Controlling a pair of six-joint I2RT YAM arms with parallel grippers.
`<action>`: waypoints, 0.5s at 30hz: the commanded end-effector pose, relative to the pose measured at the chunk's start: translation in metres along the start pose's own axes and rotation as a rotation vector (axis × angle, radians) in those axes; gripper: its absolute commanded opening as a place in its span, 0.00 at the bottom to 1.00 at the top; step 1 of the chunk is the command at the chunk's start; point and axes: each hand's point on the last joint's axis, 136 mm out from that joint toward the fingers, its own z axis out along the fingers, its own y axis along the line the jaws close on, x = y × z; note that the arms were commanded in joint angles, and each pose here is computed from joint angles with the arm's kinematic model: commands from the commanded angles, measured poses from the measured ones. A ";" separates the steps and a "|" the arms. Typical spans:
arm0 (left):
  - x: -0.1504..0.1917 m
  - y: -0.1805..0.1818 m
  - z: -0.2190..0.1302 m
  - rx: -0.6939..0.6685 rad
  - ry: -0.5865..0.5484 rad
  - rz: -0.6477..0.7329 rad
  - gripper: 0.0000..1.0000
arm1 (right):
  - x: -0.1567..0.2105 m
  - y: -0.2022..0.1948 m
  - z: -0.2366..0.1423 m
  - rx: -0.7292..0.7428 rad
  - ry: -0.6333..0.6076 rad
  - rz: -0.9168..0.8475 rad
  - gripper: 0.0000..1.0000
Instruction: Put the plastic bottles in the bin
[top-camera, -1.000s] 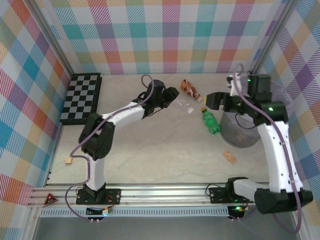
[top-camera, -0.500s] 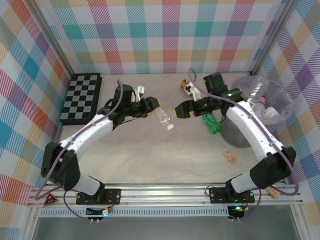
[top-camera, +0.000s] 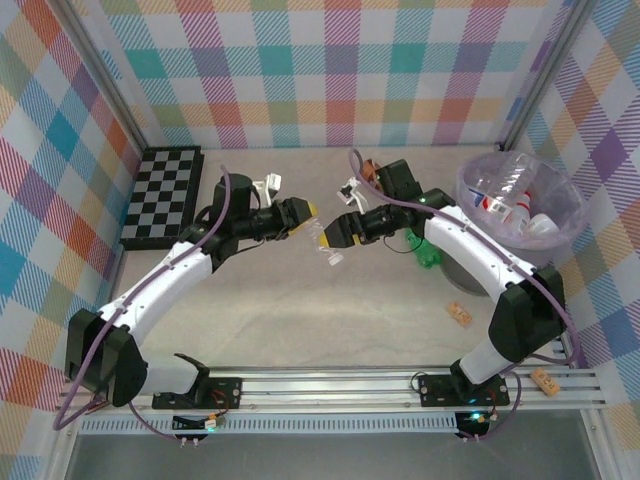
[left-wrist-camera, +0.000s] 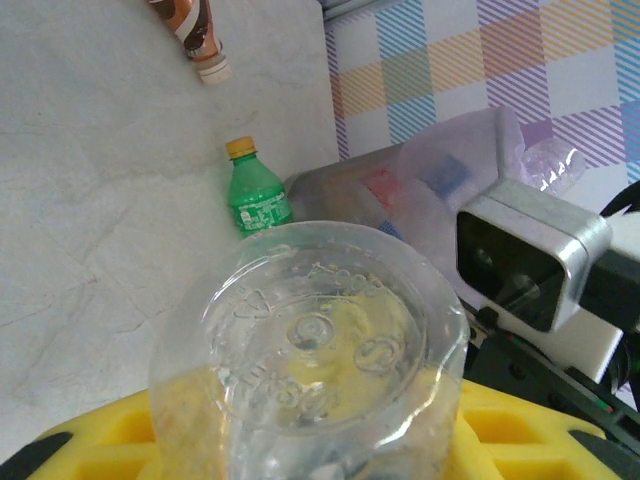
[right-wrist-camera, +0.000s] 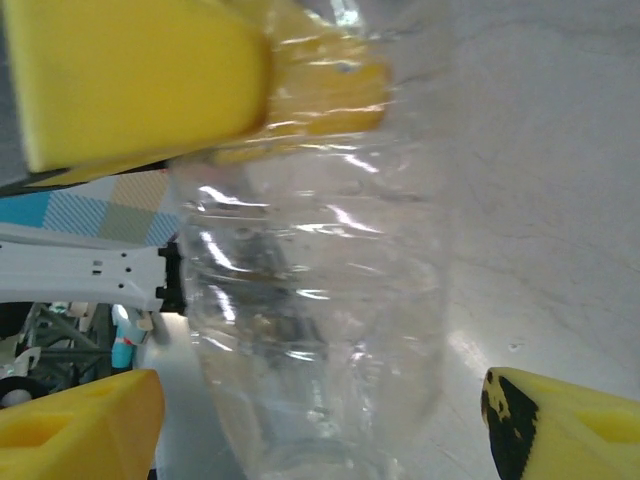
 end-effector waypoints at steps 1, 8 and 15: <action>-0.001 -0.006 0.007 0.059 0.006 -0.016 0.42 | -0.007 0.020 -0.003 -0.091 -0.022 -0.037 0.82; -0.001 -0.005 0.017 0.072 0.014 -0.029 0.42 | -0.007 0.017 0.001 -0.108 -0.009 0.002 0.74; -0.002 -0.004 0.024 0.083 0.021 -0.041 0.47 | -0.009 0.015 0.003 -0.107 0.005 0.018 0.61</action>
